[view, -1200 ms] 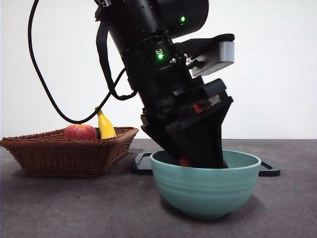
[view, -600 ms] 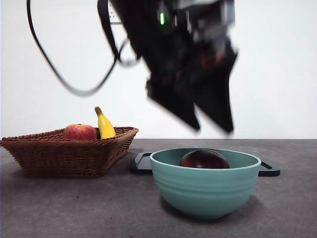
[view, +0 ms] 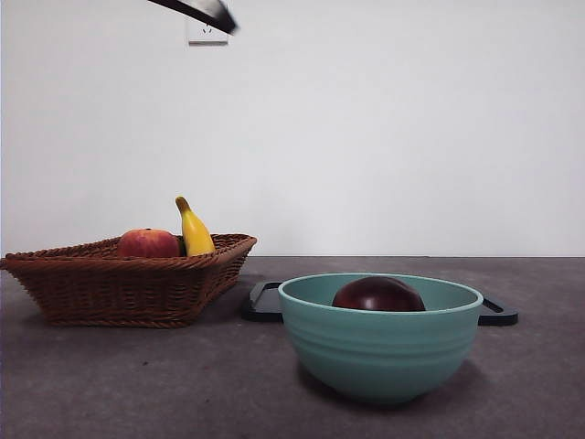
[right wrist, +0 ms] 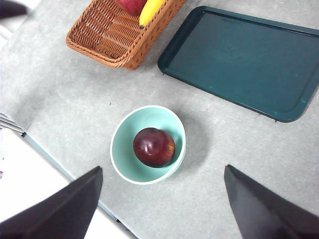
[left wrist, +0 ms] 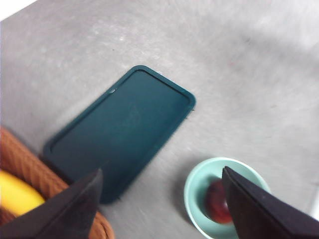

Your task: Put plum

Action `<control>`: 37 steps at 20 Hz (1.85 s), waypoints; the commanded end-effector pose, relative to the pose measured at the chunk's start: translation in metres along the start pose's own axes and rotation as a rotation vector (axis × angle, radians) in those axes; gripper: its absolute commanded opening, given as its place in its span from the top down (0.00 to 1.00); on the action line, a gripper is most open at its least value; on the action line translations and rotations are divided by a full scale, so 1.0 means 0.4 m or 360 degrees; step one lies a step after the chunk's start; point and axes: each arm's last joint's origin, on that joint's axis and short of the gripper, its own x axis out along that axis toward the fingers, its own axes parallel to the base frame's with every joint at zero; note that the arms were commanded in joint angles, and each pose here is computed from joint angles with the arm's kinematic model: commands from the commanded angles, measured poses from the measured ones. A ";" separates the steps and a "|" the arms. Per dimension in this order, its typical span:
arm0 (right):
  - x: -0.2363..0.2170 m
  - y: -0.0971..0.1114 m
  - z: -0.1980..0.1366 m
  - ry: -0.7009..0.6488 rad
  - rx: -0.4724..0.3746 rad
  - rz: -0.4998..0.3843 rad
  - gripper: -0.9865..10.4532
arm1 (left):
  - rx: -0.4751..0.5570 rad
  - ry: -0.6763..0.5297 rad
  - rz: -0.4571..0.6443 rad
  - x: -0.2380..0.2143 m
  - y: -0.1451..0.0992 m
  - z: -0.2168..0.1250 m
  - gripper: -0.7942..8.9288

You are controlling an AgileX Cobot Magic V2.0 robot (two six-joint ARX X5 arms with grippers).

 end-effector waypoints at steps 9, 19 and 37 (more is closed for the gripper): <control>-0.007 0.006 0.014 -0.0047 -0.0021 0.0004 0.57 | -0.0362 0.0324 -0.0554 -0.113 0.037 -0.100 0.52; 0.037 -0.007 0.009 0.0111 0.0048 0.0050 0.57 | -0.0374 0.0390 -0.0579 -0.117 0.031 -0.110 0.53; 0.465 -0.065 -0.060 0.0422 0.0032 -0.0141 0.68 | -0.0370 0.0385 -0.0578 -0.116 0.031 -0.110 0.53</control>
